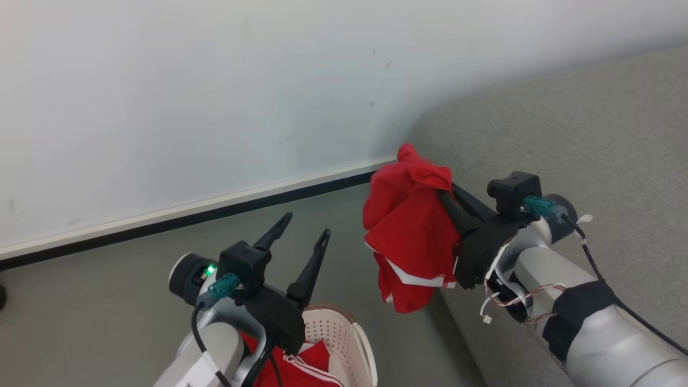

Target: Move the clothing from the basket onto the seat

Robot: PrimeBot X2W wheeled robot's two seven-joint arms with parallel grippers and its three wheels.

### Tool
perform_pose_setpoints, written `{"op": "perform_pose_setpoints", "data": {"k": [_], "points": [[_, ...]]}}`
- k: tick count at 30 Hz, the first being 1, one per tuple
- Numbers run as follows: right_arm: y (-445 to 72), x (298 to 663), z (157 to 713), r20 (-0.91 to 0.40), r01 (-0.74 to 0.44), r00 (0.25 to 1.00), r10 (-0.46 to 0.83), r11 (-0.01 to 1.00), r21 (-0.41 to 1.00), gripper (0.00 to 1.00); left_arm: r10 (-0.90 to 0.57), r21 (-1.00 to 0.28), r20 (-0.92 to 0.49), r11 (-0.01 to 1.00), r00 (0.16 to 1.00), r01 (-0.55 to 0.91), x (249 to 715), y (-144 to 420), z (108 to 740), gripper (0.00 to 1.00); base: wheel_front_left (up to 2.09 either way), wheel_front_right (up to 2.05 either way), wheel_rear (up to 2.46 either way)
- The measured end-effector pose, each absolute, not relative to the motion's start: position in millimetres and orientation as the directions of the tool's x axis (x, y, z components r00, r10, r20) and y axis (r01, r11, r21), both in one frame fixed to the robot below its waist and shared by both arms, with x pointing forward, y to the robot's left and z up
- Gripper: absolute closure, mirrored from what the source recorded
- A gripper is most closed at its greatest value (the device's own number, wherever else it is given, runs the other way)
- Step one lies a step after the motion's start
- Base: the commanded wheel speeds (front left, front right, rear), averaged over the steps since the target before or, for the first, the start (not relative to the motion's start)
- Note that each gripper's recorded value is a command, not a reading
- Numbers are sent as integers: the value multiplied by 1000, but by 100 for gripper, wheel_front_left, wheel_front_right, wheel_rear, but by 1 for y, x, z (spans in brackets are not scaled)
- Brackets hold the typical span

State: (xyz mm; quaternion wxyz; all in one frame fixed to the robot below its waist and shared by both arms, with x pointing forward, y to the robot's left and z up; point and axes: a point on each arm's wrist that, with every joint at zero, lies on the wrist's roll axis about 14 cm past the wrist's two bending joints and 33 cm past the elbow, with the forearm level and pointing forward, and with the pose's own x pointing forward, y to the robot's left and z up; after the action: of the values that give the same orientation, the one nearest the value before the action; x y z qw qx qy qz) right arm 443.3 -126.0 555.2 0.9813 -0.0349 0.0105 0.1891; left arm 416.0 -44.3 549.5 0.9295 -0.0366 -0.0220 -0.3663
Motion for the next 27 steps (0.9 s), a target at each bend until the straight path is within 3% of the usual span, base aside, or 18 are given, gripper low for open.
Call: {"op": "perform_pose_setpoints", "data": {"k": [16,27], "points": [[-237,392,546,-14,-102,995,101,988,-114,100,-804,-99,74,582,590,807,372,-108,534,0,0,0,0],[-278,370,547,5,12,1000,-12,992,-124,100,-859,-126,64,497,507,858,351,-137,524,0,0,0,0]]}}
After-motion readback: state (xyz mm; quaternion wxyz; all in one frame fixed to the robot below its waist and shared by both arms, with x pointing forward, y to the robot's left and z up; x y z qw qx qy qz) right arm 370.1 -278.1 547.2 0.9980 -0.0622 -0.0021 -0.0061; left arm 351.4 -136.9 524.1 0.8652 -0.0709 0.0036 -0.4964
